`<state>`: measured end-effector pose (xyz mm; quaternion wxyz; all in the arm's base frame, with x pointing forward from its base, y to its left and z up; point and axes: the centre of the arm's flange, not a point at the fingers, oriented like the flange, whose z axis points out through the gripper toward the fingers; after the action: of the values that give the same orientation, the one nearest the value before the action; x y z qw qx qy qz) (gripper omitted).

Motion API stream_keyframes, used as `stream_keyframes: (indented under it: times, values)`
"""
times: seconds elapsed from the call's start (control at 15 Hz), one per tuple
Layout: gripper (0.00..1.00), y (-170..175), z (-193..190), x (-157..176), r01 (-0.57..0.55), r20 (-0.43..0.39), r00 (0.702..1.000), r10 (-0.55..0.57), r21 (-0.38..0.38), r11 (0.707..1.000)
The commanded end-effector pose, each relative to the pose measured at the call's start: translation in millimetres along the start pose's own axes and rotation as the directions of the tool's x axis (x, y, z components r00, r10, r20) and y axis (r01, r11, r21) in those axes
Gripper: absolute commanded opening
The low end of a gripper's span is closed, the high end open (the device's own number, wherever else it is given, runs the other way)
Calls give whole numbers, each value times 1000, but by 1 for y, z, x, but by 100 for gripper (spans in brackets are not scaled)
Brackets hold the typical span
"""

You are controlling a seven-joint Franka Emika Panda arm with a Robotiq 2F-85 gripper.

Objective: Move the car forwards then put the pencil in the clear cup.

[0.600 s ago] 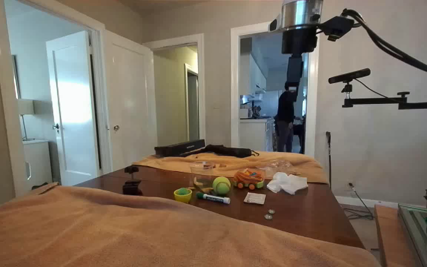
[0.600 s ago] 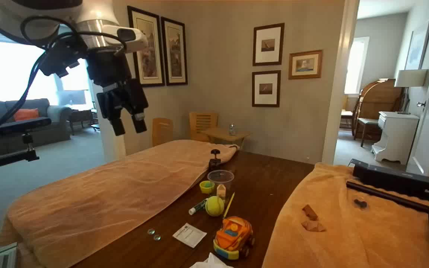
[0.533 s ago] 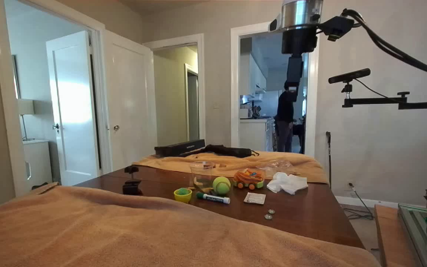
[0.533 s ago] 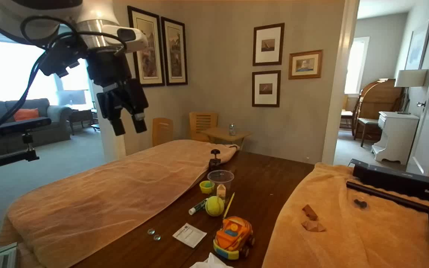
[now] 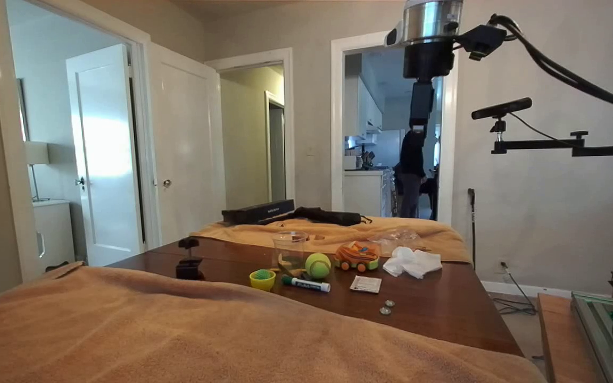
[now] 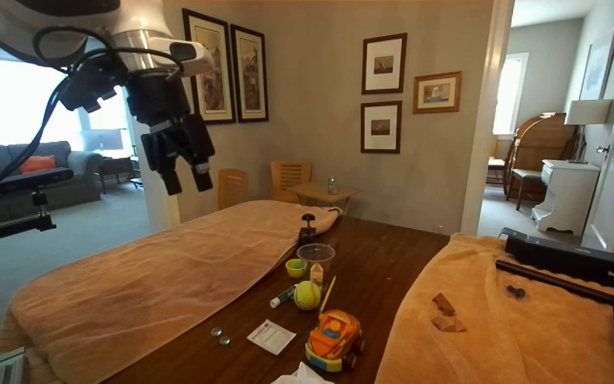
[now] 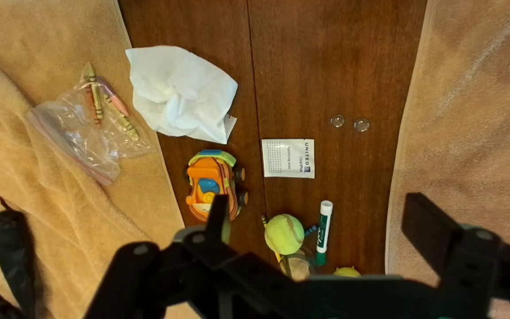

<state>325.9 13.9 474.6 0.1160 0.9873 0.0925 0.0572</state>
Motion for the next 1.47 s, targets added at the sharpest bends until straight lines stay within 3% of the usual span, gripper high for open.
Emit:
stream_keyframes:
  times: [0.0, 0.33, 0.47, 0.53, 0.6, 0.67, 0.87, 1.13, 1.4]
  values:
    - [100, 24, 39, 27, -22, -41, 999, 21, -32, 999]
    - [100, 66, 123, 58, -58, -22, 998, 60, 71, 996]
    - [100, 84, 158, 60, -96, -11, 995, 97, 67, 993]
    - [100, 97, 178, 60, -131, -71, 989, 130, -1, 991]
    - [100, 110, 195, 62, -162, -53, 986, 160, -22, 987]
    - [100, 86, 158, 40, -121, -57, 991, 123, 39, 992]
    - [100, 107, 191, 42, -146, -41, 988, 147, 22, 989]
    - [100, 107, 190, 48, -144, -45, 988, 144, 19, 989]
    - [100, 111, 219, 50, -112, -17, 993, 113, 46, 993]
